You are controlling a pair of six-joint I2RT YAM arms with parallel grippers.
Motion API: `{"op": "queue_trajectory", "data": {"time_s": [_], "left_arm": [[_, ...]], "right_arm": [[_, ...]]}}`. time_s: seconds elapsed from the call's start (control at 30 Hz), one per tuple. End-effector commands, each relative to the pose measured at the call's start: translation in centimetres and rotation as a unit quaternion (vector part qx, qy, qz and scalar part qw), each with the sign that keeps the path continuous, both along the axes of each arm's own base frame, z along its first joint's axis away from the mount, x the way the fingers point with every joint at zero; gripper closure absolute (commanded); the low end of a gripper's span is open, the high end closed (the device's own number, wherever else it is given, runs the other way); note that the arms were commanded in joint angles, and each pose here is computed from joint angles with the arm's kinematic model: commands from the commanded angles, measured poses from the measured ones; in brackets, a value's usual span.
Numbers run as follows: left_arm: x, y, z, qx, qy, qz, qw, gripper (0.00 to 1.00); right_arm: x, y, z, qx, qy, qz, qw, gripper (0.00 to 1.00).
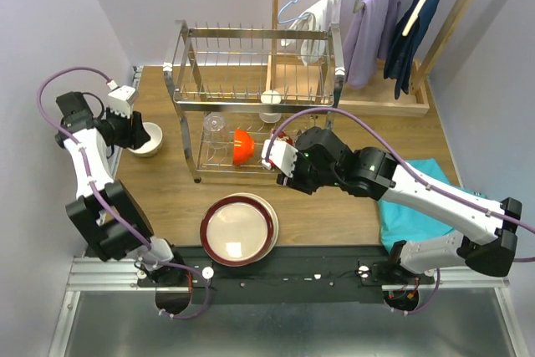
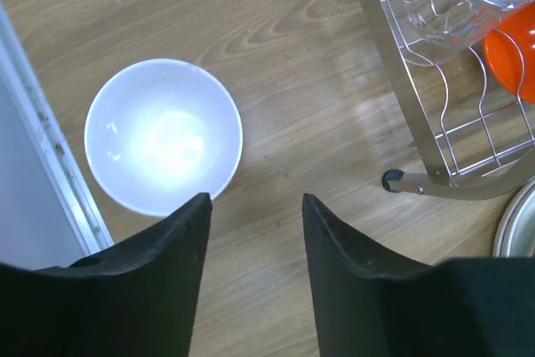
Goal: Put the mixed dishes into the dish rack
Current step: Grab a bowl with the left arm
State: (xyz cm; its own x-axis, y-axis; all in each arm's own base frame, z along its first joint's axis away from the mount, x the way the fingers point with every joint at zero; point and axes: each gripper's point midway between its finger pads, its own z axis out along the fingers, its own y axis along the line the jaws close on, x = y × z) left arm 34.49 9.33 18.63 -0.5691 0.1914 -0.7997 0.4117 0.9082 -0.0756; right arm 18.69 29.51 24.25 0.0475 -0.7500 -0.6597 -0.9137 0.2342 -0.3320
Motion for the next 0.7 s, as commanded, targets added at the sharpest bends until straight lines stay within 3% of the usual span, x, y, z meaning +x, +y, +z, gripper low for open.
{"op": "queue_trajectory", "data": {"time_s": [0.0, 0.2, 0.43, 0.67], "left_arm": [[0.7, -1.1, -1.2, 0.000, 0.027, -0.080, 0.996, 0.45], [1.5, 0.6, -4.3, 0.076, 0.052, -0.072, 0.993, 0.41], [1.4, 1.8, -6.5, 0.123, 0.084, -0.045, 0.988, 0.40], [2.7, 2.3, -8.5, 0.159, 0.091, -0.050, 0.982, 0.41]], "right_arm": [[0.8, -0.4, -1.4, -0.006, 0.009, -0.018, 1.000, 0.52], [3.3, 0.1, 0.5, -0.007, -0.005, -0.038, 0.999, 0.51], [6.2, -1.7, 1.7, -0.031, -0.067, -0.064, 0.995, 0.48], [7.2, -3.2, 0.9, -0.044, -0.063, -0.085, 0.993, 0.47]]}}
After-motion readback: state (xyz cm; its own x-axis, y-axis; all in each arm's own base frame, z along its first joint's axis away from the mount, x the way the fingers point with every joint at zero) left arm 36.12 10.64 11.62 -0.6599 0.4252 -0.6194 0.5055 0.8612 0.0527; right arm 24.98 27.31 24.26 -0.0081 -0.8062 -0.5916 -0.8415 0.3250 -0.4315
